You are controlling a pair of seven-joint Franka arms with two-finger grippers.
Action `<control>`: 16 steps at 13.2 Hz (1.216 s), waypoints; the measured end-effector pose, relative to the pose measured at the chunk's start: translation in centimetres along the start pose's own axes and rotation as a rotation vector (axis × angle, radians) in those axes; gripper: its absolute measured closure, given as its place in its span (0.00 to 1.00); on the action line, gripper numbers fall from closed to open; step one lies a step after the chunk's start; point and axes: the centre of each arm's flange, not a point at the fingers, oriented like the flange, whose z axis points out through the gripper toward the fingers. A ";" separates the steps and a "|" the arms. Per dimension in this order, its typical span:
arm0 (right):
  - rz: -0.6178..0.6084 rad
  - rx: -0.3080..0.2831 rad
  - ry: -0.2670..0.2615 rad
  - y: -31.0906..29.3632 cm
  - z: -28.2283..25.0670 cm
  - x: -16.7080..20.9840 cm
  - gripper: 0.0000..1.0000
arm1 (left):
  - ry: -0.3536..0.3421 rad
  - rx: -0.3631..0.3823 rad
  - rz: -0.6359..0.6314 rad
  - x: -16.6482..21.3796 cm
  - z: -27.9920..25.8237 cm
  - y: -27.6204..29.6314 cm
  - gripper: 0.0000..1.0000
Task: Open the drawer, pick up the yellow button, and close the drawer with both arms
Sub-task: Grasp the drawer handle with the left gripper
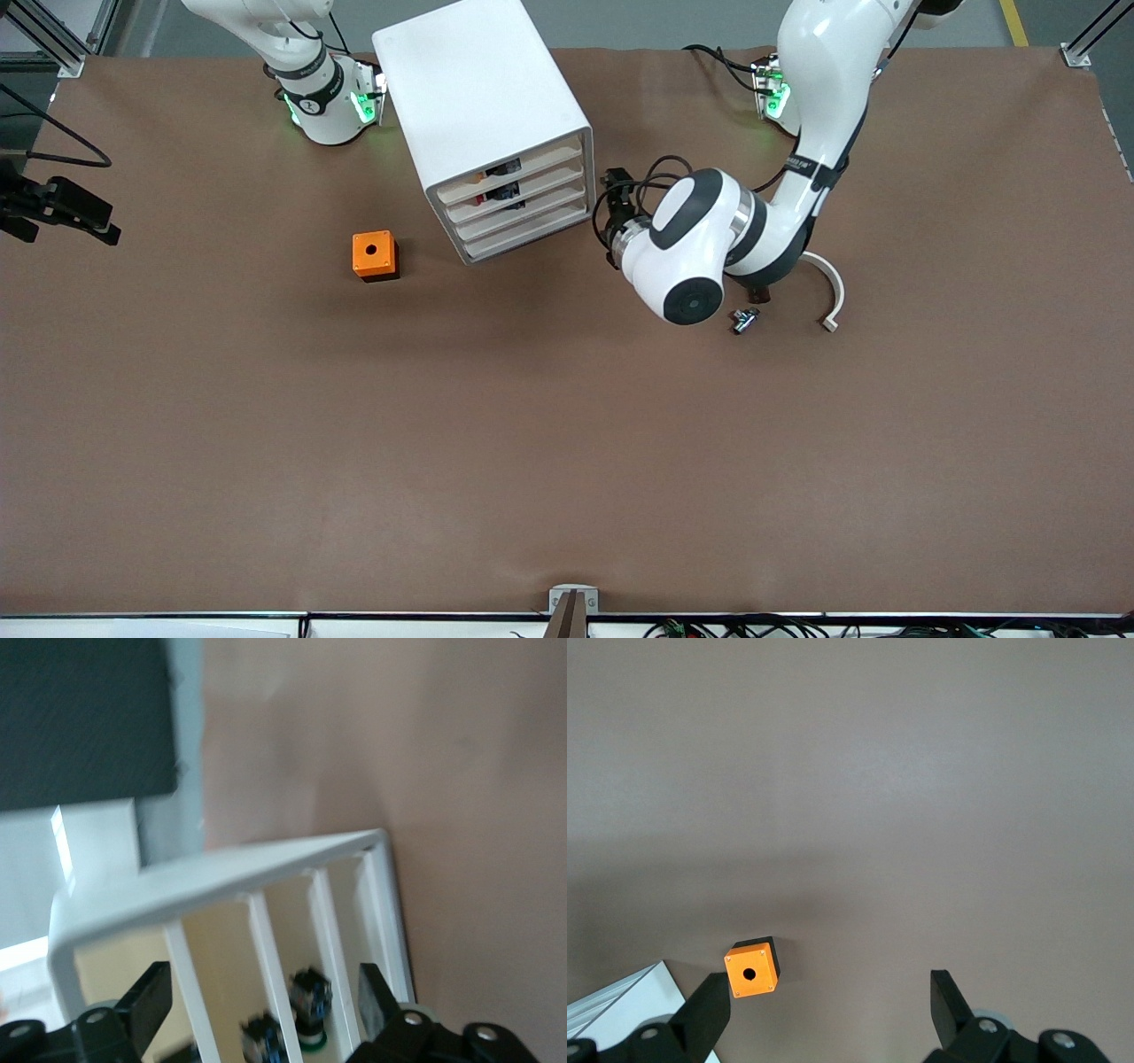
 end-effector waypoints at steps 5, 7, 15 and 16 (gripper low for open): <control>0.000 0.000 0.000 0.0 0.0 0.0 0.00 | -0.095 0.154 -0.153 -1.5 1.9 1.7 0.19; 0.001 0.000 -0.001 0.0 0.0 0.0 0.00 | -0.117 0.197 -0.151 -2.4 2.7 0.9 0.28; 0.007 0.000 -0.002 0.0 0.0 0.0 0.00 | -0.045 0.248 -0.140 -4.7 8.6 -0.2 0.52; 0.010 0.000 -0.002 0.0 0.0 0.0 0.00 | -0.051 0.254 -0.137 -4.8 8.6 -0.4 0.58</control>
